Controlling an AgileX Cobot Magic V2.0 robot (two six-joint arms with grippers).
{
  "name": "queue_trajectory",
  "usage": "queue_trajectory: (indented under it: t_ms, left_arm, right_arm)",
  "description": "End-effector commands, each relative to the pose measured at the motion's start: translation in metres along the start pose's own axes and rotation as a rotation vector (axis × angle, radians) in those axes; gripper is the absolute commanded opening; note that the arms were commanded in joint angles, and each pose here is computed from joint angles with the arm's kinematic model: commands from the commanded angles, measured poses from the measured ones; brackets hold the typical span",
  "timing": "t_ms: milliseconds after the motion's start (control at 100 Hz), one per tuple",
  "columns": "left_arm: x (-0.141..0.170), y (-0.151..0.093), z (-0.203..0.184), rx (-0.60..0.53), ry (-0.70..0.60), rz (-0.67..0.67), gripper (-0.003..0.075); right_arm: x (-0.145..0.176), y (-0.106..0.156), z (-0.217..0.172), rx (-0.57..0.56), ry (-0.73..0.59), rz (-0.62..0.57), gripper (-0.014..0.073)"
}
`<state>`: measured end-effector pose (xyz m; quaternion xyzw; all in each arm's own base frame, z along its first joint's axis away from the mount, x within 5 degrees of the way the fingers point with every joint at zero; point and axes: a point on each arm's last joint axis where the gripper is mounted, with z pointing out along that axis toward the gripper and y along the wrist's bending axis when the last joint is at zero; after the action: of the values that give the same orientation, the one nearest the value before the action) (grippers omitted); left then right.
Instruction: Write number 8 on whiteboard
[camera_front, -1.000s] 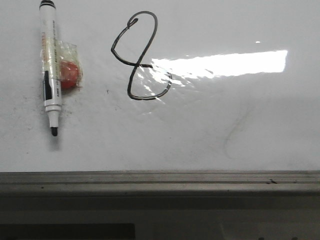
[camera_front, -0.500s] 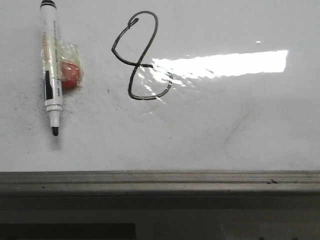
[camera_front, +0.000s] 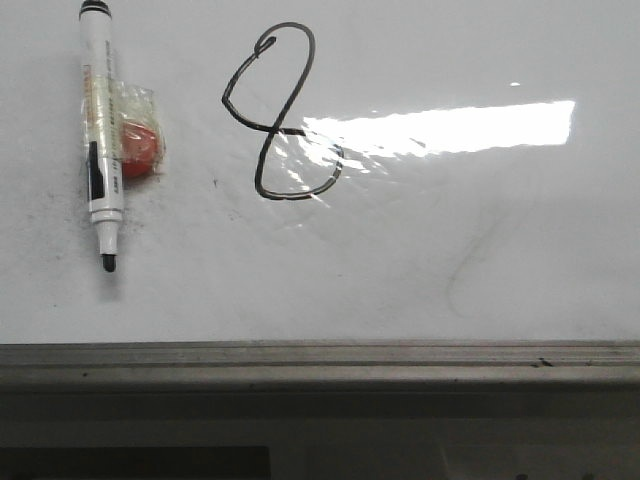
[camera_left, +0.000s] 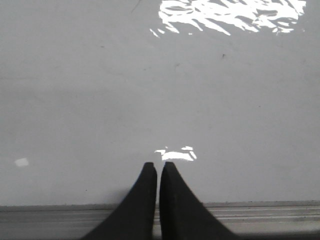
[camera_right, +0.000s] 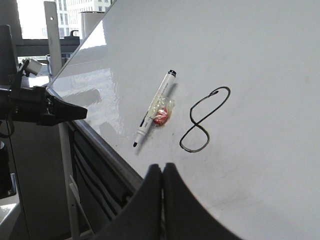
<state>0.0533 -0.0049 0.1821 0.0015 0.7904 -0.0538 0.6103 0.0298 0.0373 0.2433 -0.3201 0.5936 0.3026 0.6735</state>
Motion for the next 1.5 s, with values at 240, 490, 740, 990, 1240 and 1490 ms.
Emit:
queue_trajectory:
  t_ms: [240,490,740,990,1240,1490]
  left_arm:
    - [0.005,0.0,0.001,0.006,-0.044,-0.02,-0.002]
    - [0.005,0.0,0.001,0.006,-0.044,-0.02,-0.002]
    - [0.005,0.0,0.001,0.006,-0.044,-0.02,-0.002]
    - [0.005,0.0,0.001,0.006,-0.044,-0.02,-0.002]
    - [0.005,0.0,0.001,0.006,-0.044,-0.02,-0.002]
    - [0.005,0.0,0.001,0.006,-0.044,-0.02,-0.002]
  right_arm:
    - [0.027,-0.011,0.002,0.269,-0.076,-0.043,-0.0063]
    - [0.035,-0.03,-0.007,0.652,-0.009,0.001,-0.0063]
    - [0.05,-0.043,-0.023,1.008,0.159,0.044,-0.0063]
    - [0.063,-0.043,-0.03,1.093,0.326,0.075,-0.0063]
    - [0.064,-0.043,-0.03,1.092,0.331,0.075,-0.0063]
    - [0.064,-0.043,-0.03,1.092,0.333,0.076,-0.0063]
